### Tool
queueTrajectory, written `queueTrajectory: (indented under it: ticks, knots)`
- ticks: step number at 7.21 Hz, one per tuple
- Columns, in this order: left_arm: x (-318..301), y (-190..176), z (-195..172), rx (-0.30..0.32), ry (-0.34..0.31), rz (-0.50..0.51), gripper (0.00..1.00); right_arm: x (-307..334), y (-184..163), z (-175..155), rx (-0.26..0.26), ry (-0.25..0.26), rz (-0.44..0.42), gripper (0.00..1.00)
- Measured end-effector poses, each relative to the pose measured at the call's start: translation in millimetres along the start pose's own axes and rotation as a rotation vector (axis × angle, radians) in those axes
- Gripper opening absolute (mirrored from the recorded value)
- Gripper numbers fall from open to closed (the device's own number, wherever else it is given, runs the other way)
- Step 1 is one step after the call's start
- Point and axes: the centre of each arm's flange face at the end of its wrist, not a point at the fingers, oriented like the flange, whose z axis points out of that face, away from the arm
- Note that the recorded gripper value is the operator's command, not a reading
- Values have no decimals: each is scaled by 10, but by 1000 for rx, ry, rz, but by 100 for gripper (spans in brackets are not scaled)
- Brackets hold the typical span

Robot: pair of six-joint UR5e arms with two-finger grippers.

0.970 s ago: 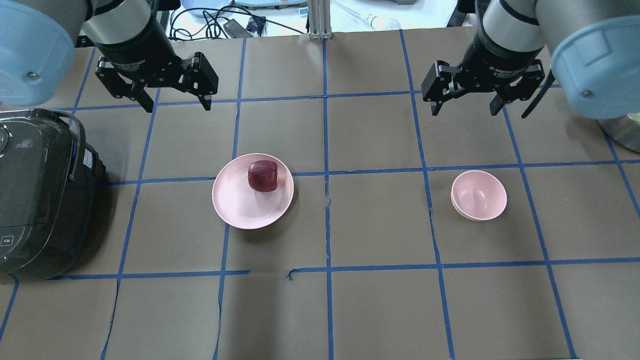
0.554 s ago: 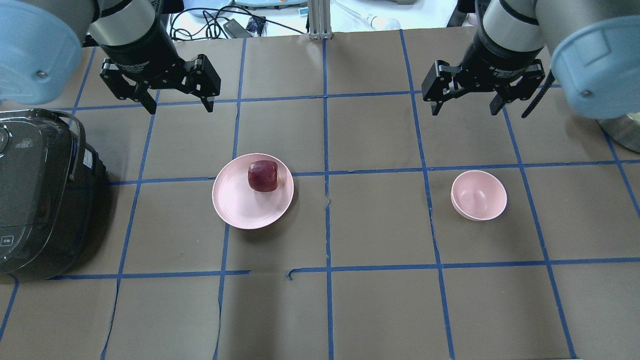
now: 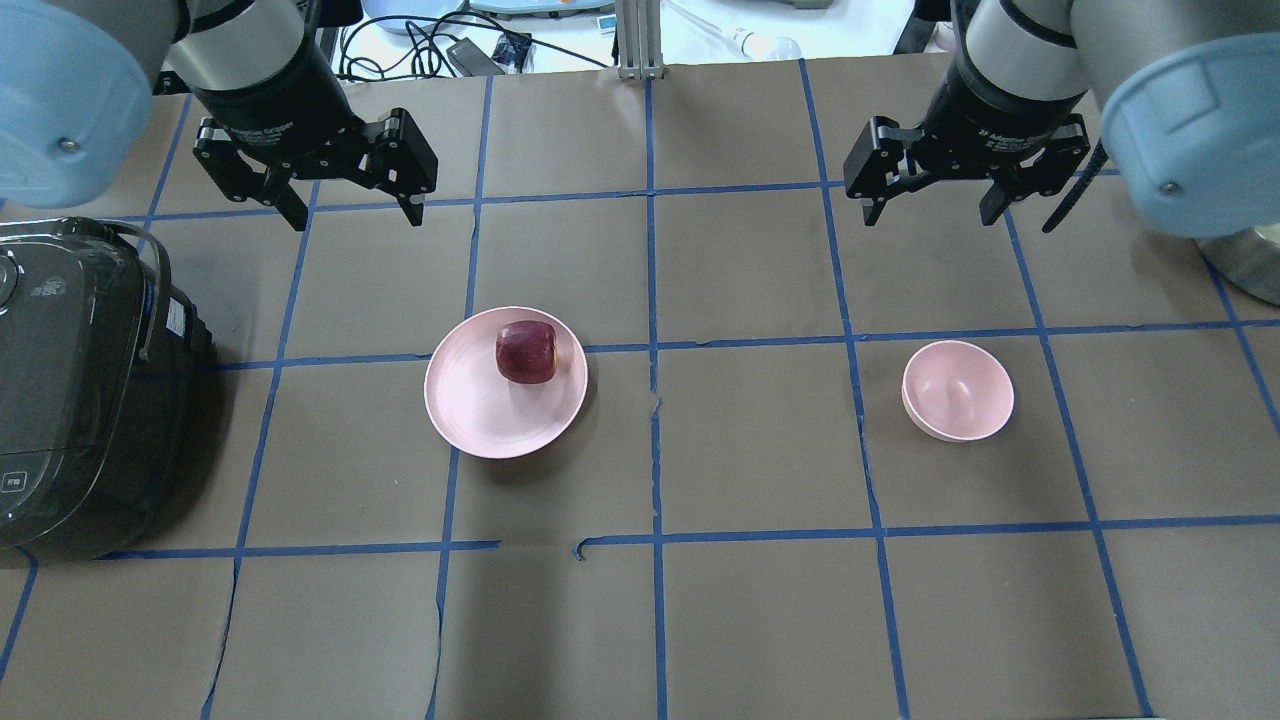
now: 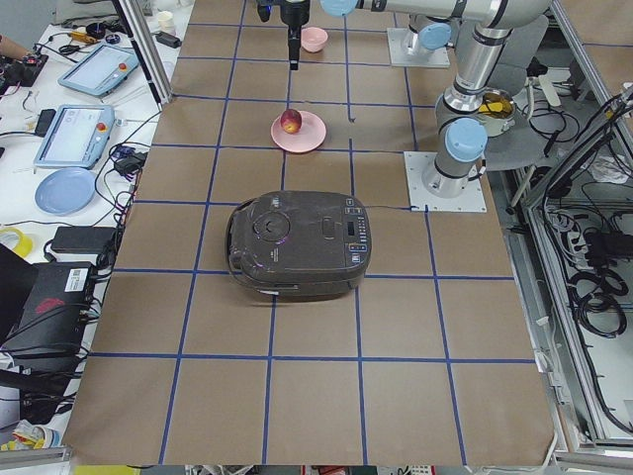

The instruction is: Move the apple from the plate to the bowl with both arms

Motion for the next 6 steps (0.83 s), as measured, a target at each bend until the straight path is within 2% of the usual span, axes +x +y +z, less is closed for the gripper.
queueTrajectory:
  ticks: [6]
  knots:
    - [13, 4, -25, 6, 8, 0, 100, -9, -34, 17, 10, -12, -10, 100]
